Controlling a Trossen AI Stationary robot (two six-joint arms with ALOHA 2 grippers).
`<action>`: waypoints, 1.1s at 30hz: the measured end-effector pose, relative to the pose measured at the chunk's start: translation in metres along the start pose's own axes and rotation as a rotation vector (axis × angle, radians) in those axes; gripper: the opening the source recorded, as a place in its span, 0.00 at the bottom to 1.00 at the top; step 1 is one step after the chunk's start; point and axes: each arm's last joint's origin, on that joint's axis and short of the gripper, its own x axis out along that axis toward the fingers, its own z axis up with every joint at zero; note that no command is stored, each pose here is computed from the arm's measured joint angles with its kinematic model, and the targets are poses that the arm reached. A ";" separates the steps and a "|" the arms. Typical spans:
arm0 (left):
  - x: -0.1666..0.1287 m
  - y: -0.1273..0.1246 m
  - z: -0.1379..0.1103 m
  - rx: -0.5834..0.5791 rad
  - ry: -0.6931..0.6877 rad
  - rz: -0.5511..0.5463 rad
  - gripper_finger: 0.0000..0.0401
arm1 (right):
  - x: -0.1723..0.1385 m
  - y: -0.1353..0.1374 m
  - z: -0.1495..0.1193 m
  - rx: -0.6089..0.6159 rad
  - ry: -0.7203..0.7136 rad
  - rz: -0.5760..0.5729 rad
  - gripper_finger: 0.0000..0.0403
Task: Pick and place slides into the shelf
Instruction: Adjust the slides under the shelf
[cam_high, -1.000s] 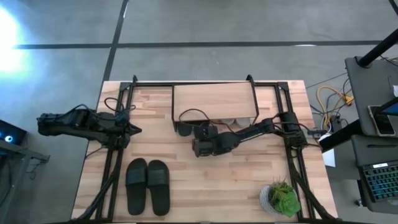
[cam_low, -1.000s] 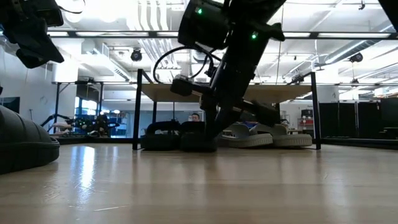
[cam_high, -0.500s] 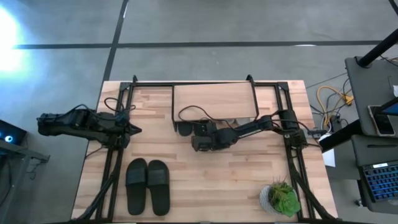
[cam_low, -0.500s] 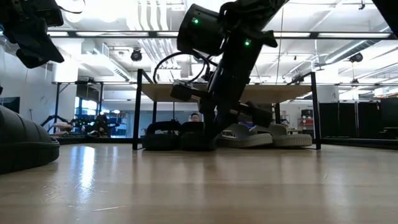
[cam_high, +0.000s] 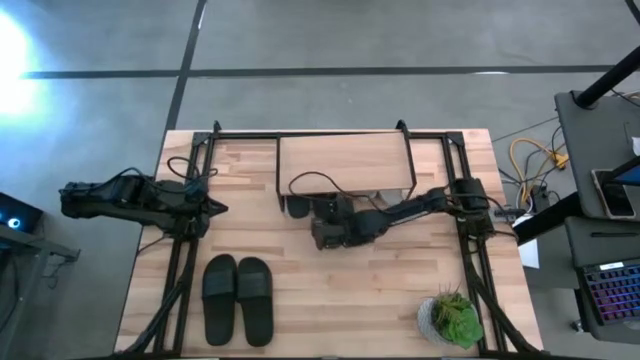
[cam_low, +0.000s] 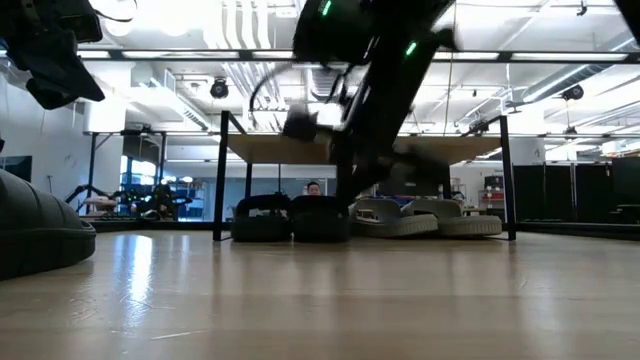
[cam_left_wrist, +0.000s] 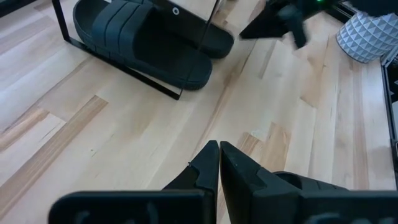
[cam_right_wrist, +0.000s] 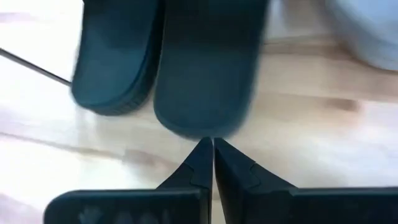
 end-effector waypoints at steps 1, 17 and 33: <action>0.000 0.000 0.000 0.000 -0.001 0.001 0.00 | -0.010 -0.001 -0.002 0.008 -0.024 -0.005 0.02; 0.000 0.000 0.000 0.000 -0.004 0.005 0.00 | -0.071 -0.054 -0.018 0.097 -0.074 -0.242 0.12; 0.000 0.000 0.000 -0.001 -0.005 0.006 0.00 | -0.039 -0.066 -0.016 0.451 -0.288 -0.104 0.03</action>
